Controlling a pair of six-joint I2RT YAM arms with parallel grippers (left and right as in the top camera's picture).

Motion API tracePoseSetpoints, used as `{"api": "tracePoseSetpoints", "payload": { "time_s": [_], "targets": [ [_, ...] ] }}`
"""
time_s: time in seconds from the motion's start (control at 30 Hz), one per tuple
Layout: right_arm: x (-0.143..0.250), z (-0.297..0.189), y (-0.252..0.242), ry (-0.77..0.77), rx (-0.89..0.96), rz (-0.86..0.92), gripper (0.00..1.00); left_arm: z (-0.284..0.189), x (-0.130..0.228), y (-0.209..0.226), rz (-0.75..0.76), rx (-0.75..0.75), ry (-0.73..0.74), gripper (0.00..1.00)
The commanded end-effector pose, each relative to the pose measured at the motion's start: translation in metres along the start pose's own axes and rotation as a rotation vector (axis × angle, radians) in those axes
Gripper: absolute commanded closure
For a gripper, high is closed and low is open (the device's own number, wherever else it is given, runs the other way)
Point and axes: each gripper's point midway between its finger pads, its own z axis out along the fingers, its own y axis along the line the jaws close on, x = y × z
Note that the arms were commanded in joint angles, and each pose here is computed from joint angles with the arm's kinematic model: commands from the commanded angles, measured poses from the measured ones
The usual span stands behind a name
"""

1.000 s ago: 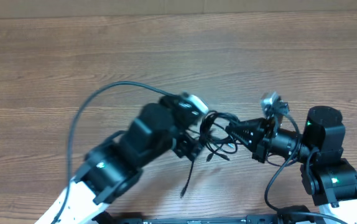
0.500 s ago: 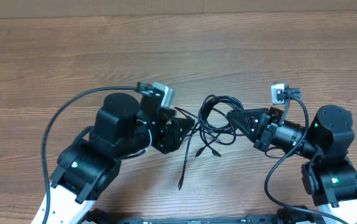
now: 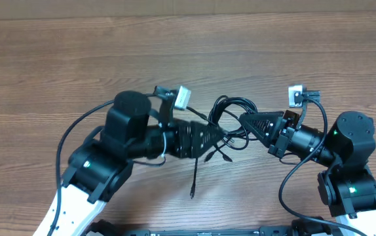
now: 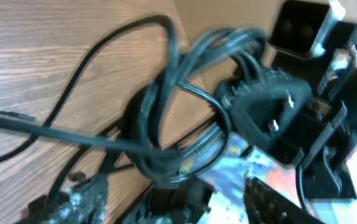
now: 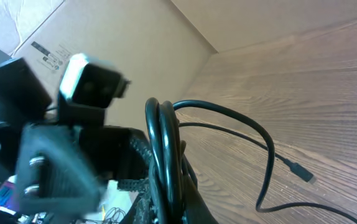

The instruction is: Untangle cables

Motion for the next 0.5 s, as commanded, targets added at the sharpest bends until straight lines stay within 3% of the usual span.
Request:
{"api": "tracePoseSetpoints", "payload": {
  "time_s": [0.0, 0.13, 0.47],
  "targets": [
    [-0.007, -0.002, 0.011, -0.014, -0.023, -0.023, 0.96, 0.009, -0.016, 0.004, -0.082, -0.013, -0.032, 0.43],
    [-0.007, -0.002, 0.011, -0.013, -0.023, -0.023, 0.96, 0.019, -0.021, 0.012, -0.136, -0.023, -0.025, 0.48],
    [-0.002, 0.002, 0.004, 0.019, -0.024, 0.012, 0.96, 0.022, -0.026, 0.008, -0.123, 0.001, -0.033, 0.94]
  ]
}}
